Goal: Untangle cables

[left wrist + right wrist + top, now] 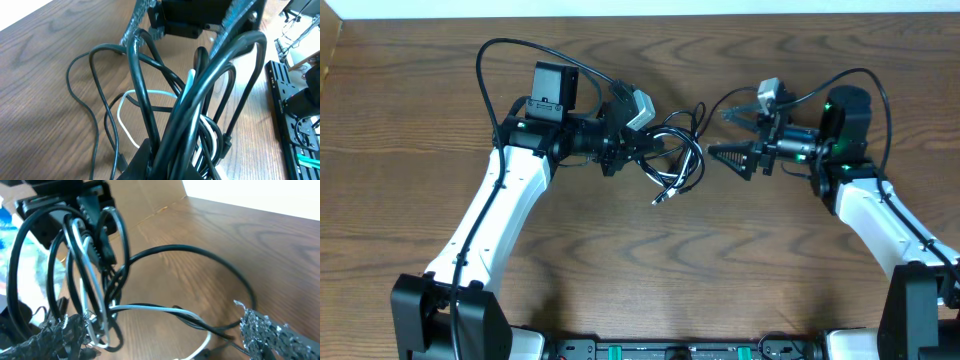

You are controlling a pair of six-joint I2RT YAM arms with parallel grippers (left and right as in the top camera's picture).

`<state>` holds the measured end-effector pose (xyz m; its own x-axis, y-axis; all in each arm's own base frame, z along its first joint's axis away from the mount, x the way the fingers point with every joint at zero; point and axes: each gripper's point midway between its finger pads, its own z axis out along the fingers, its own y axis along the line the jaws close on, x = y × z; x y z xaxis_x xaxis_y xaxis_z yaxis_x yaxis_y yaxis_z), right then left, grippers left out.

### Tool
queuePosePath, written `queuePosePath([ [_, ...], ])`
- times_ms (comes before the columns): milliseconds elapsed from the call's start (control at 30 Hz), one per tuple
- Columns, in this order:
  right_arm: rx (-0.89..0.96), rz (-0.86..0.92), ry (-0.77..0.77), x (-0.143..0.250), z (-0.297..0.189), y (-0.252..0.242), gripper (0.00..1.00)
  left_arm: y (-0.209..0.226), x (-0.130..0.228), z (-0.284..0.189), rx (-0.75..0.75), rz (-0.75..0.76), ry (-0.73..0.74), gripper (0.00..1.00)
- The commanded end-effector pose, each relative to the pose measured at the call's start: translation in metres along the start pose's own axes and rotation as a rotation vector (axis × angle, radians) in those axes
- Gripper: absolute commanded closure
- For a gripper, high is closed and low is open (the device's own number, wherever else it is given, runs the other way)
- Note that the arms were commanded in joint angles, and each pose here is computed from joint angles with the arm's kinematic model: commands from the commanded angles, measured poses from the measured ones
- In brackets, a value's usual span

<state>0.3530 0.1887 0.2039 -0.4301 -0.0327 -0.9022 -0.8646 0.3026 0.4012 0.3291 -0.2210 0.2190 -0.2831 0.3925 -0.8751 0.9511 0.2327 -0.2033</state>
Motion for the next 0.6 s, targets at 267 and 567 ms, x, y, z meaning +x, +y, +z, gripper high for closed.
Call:
queuePosePath([
  [267,-0.067,-0.068,0.054,0.008,0.040,0.032,0.12,-0.014,-0.015,-0.003,0.084,0.005,-0.075,0.92],
  [567,-0.011,-0.095,0.055,0.008,0.041,0.023,0.79,-0.004,-0.003,-0.002,0.021,-0.018,-0.013,0.92],
])
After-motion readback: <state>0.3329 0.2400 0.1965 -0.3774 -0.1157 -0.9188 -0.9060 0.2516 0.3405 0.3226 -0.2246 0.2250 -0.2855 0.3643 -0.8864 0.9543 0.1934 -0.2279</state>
